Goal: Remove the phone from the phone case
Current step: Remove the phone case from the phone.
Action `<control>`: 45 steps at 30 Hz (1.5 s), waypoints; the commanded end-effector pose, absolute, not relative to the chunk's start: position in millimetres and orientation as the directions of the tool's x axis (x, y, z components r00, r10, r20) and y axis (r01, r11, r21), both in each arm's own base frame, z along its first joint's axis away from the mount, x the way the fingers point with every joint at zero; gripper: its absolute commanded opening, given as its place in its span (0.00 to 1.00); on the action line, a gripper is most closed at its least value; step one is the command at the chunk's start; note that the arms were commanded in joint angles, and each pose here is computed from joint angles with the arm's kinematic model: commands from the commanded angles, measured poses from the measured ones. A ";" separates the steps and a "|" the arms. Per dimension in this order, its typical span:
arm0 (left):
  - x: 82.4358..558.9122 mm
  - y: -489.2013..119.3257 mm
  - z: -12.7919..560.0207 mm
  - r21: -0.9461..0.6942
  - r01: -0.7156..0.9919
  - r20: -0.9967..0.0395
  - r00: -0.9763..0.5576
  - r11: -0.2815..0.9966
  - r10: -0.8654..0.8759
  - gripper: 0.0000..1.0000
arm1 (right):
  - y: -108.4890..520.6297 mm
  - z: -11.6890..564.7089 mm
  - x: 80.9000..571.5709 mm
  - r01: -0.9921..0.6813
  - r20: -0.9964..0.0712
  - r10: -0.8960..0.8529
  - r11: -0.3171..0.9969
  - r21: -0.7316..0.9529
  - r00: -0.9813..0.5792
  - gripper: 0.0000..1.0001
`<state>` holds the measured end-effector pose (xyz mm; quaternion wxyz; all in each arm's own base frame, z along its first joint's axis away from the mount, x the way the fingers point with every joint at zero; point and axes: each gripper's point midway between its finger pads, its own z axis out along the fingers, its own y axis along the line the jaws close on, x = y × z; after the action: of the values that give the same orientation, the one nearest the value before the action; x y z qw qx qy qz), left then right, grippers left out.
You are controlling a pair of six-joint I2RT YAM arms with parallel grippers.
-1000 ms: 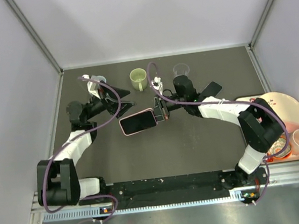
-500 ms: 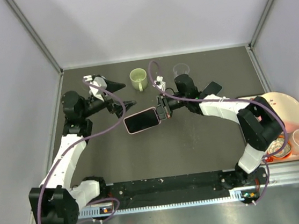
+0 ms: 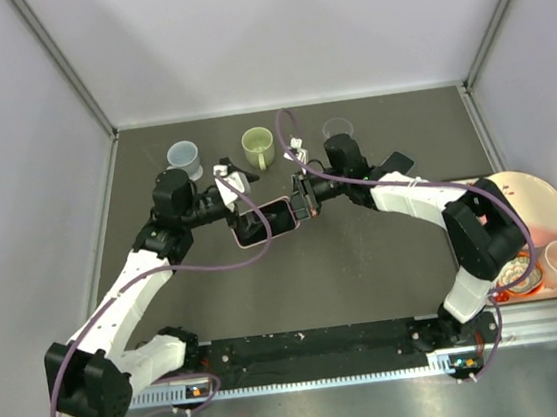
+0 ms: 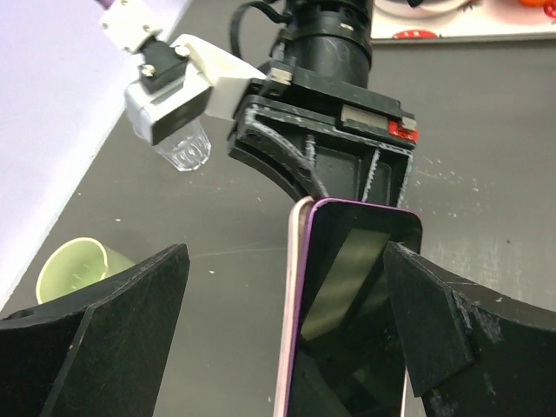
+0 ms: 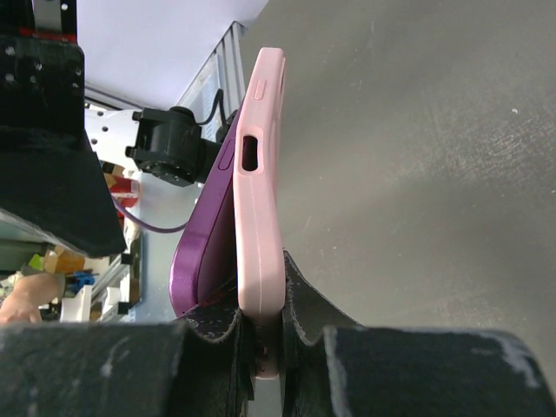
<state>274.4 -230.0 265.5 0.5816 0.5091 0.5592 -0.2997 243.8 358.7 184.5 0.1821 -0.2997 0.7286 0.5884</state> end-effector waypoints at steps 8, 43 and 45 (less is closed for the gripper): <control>272.5 -236.5 259.9 0.438 0.867 -0.869 0.340 0.239 0.360 0.99 | 364.7 209.6 253.6 -0.702 -0.679 -0.202 0.070 0.709 -0.706 0.00; 255.3 -268.0 210.5 0.413 0.892 -0.851 0.307 0.182 0.427 0.99 | 359.4 210.1 268.8 -0.703 -0.685 -0.160 0.134 0.698 -0.711 0.00; 256.0 -269.3 208.3 0.416 0.891 -0.849 0.309 0.181 0.429 0.99 | 359.9 211.5 267.8 -0.704 -0.686 -0.161 0.129 0.698 -0.710 0.00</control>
<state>250.0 -264.3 207.1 0.5264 0.6072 0.5524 -0.2217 257.0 353.1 172.8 0.1872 -0.2744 0.7518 0.5697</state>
